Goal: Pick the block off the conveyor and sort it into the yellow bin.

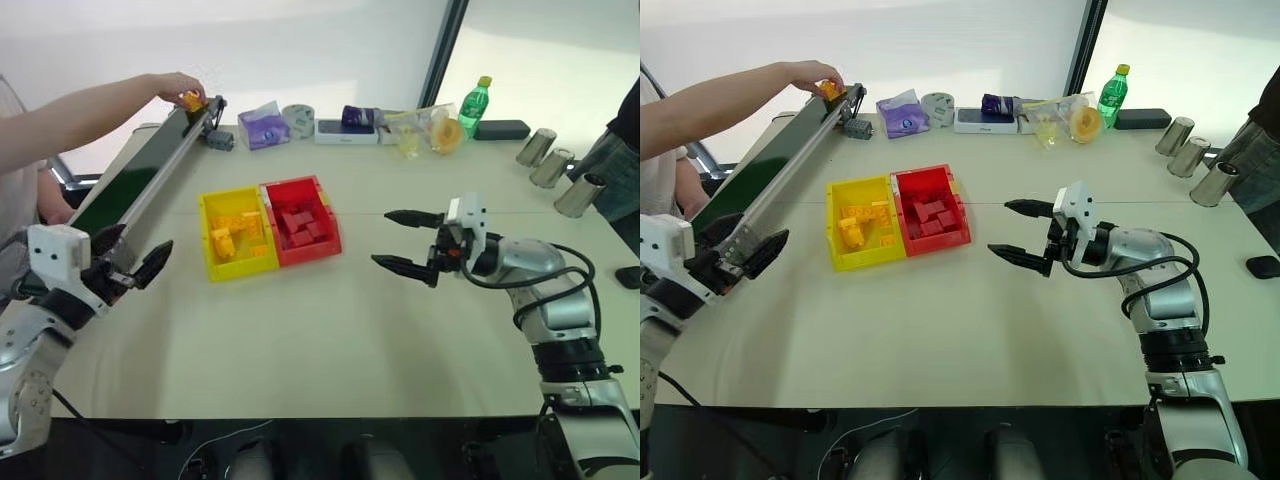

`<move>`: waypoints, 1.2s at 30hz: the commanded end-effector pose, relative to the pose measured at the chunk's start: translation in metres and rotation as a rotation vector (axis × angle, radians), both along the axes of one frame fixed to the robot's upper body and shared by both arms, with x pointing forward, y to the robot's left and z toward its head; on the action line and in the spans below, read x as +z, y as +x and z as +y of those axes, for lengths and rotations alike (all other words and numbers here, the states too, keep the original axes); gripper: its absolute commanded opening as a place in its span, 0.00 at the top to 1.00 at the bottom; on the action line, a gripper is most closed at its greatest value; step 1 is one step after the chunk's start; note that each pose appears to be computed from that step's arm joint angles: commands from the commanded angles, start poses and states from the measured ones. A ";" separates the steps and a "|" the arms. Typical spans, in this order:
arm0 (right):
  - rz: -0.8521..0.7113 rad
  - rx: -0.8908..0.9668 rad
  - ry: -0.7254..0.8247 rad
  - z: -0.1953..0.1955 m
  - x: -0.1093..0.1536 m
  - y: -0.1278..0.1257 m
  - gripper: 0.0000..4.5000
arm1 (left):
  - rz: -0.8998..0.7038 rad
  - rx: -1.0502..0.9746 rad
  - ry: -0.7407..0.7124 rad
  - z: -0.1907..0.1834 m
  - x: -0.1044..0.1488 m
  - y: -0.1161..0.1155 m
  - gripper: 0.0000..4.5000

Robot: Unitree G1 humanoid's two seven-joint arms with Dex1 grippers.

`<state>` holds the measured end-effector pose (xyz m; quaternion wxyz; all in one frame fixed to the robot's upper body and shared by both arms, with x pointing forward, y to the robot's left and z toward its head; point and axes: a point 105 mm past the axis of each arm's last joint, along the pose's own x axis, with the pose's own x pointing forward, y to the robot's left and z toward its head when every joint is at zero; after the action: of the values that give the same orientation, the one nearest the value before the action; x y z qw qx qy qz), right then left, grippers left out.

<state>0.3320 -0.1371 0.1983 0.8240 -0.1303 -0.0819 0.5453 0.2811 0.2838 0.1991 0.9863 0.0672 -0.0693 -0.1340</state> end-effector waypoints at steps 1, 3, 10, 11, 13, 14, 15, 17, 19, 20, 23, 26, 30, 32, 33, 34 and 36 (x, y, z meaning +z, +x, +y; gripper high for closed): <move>-0.053 0.022 0.012 0.007 0.014 -0.001 0.00 | -0.071 0.031 0.029 0.004 0.016 -0.004 0.00; -0.055 0.026 0.012 0.009 0.016 -0.001 0.00 | -0.070 0.033 0.027 0.004 0.017 -0.004 0.00; -0.047 0.033 0.015 0.014 0.017 -0.002 0.00 | -0.054 0.019 0.039 0.002 0.013 -0.007 0.00; -0.046 0.035 0.017 0.015 0.017 -0.001 0.00 | -0.065 0.023 0.037 0.003 0.015 -0.008 0.00; -0.045 0.036 0.017 0.015 0.017 -0.001 0.00 | -0.081 0.030 0.028 0.006 0.018 -0.010 0.00; -0.045 0.035 0.016 0.014 0.017 -0.001 0.00 | -0.085 0.033 0.027 0.006 0.018 -0.010 0.00; -0.044 0.035 0.017 0.013 0.017 -0.001 0.00 | -0.094 0.042 0.026 0.008 0.019 -0.011 0.00; -0.043 0.036 0.017 0.012 0.017 -0.001 0.00 | -0.101 0.057 0.027 0.012 0.020 -0.013 0.00; -0.043 0.036 0.019 0.010 0.016 -0.001 0.00 | -0.110 0.076 0.025 0.017 0.020 -0.016 0.00; -0.043 0.035 0.020 0.009 0.015 -0.001 0.00 | -0.115 0.084 0.020 0.019 0.020 -0.017 0.00; -0.042 0.038 0.022 0.008 0.013 -0.002 0.00 | -0.131 0.144 0.029 0.030 0.019 -0.026 0.00; -0.038 0.043 0.027 0.008 0.011 -0.002 0.00 | -0.156 0.202 0.029 0.042 0.019 -0.040 0.00; -0.035 0.049 0.049 0.008 0.012 -0.002 0.00 | -0.199 0.303 0.033 0.057 0.020 -0.057 0.00; -0.032 0.055 0.064 0.009 0.013 -0.002 0.00 | -0.213 0.353 0.016 0.064 0.019 -0.065 0.00; -0.032 0.058 0.068 0.010 0.013 -0.002 0.00 | -0.222 0.375 0.009 0.066 0.018 -0.069 0.00; -0.032 0.061 0.072 0.011 0.013 -0.002 0.00 | -0.224 0.400 0.001 0.069 0.016 -0.073 0.00; -0.032 0.063 0.074 0.011 0.012 -0.002 0.00 | -0.211 0.433 -0.009 0.073 0.008 -0.081 0.00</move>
<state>0.3314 -0.1238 0.1965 0.8113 -0.1031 -0.0872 0.5688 0.2114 0.3536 0.1941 0.9865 0.0694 -0.1302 0.0705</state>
